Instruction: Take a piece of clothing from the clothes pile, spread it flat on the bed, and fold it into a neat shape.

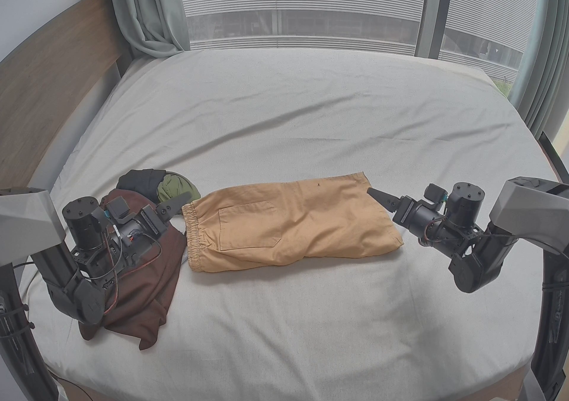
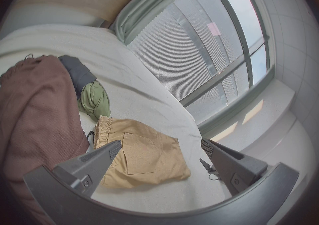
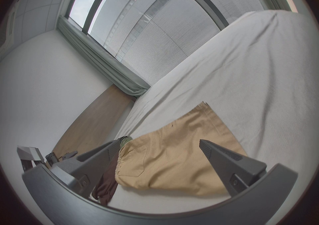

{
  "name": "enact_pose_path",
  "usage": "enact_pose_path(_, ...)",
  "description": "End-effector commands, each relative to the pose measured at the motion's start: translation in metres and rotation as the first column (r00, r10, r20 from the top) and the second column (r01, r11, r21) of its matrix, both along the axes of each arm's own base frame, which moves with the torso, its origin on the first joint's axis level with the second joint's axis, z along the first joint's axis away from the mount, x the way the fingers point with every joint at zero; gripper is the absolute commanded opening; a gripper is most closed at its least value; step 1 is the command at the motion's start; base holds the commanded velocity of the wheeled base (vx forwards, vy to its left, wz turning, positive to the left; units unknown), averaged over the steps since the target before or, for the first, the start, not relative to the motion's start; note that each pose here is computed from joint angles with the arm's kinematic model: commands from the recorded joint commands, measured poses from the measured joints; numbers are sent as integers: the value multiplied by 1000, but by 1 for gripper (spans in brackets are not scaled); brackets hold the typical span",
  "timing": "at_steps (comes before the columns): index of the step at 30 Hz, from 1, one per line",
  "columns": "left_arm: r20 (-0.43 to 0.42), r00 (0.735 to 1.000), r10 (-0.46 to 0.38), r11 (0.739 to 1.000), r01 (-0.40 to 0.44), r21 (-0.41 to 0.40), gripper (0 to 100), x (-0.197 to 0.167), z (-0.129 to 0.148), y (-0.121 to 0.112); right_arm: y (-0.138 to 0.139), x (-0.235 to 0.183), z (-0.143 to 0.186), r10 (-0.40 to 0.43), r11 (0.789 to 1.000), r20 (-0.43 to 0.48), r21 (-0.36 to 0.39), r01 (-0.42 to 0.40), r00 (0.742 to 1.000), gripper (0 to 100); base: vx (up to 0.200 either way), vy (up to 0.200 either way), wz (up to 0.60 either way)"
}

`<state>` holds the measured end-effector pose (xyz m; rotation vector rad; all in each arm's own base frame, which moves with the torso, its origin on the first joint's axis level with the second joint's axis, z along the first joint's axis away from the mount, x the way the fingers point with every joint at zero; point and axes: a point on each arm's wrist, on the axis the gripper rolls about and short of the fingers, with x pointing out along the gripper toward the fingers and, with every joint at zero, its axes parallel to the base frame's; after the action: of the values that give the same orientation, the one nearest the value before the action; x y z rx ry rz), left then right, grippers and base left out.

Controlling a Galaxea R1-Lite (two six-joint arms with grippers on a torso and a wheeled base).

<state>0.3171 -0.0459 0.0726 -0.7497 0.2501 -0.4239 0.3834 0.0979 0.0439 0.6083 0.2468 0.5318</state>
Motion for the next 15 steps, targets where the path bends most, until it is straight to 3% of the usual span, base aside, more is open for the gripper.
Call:
enact_pose_path(1, 28, 999, -34, 996, 31, 85, 100, -15, 4, 4, -5, -25, -12, 19, 999, -65, 40, -17, 998, 100, 0, 0, 0)
enact_pose_path(2, 35, 999, -41, 988, 35, 151, 100, -16, -1, 4, -5, -29, -20, 22, 1000, -87, 23, -20, 996, 100, 0, 0, 0)
enact_pose_path(7, 37, 998, -54, 962, 42, 270, 100, -19, -15, 5, -8, -31, -28, 18, 1000, -112, 2, -18, 994, 100, 0, 0, 0)
enact_pose_path(15, 14, 998, -60, 956, 54, 288, 100, -21, -22, 5, -7, -32, -58, 17, 1000, -195, -20, -21, 981, 100, 0, 0, 0)
